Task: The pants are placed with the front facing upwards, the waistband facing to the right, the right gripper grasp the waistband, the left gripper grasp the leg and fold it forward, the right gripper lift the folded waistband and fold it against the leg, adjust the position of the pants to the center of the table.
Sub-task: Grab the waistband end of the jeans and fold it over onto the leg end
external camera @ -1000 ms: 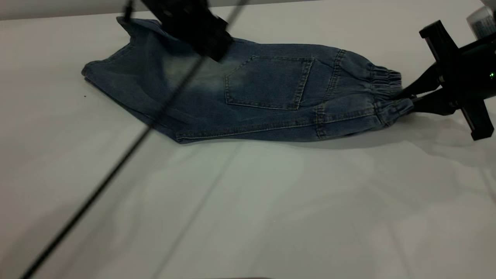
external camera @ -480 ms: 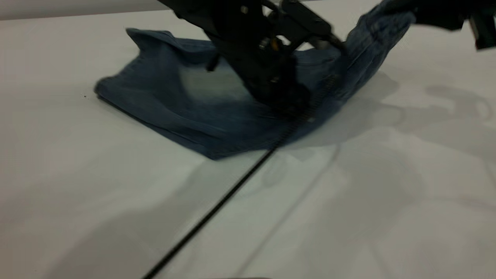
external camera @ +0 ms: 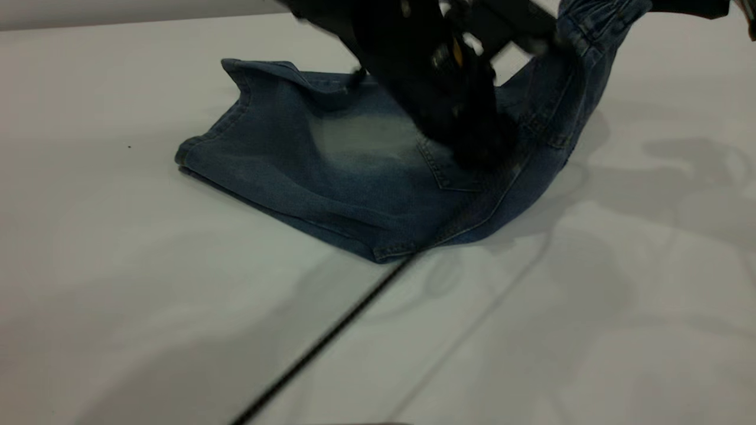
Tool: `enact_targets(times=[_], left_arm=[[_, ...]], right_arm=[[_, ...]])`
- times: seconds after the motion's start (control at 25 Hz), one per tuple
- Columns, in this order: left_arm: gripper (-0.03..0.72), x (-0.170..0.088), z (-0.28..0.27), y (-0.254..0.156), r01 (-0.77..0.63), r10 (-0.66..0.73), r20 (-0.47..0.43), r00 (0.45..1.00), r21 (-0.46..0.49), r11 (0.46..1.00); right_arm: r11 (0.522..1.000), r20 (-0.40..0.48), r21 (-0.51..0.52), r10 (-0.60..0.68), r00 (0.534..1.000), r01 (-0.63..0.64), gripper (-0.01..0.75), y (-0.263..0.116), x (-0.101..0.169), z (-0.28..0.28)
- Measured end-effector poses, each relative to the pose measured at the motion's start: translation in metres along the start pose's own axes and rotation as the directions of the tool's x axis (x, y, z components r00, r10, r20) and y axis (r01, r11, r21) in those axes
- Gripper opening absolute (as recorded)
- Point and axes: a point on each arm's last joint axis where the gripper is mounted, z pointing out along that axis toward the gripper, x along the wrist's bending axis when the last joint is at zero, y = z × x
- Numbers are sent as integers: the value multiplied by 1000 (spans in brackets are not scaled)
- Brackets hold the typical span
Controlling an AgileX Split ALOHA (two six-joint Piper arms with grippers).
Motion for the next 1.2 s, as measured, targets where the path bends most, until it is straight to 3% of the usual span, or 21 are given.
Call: enact_targets(times=[0.16, 0.32, 0.48, 0.8, 1.08, 1.2], left_arm=[[405, 42, -20, 2, 41, -39, -55, 998, 23, 999], [405, 77, -27, -22, 80, -68, -76, 995, 164, 983], [405, 88, -28, -41, 113, -98, -68, 993, 275, 955], [405, 60, 0, -59, 86, -88, -11, 996, 343, 935], [405, 19, 13, -38, 21, -27, 24, 999, 213, 977], [405, 16, 13, -37, 16, -23, 26, 999, 210, 978]], right_arm=[[999, -7, -6, -49, 999, 49, 34, 1, 6, -4], [996, -23, -20, -86, 996, 86, 34, 3, 14, -10], [990, -40, -38, -138, 990, 137, 34, 9, 23, -14], [963, -123, -72, -267, 956, 259, 34, 34, 48, -18], [957, -152, -52, -291, 945, 286, 34, 32, 51, -19], [955, -151, -51, -295, 943, 291, 34, 32, 51, -19]])
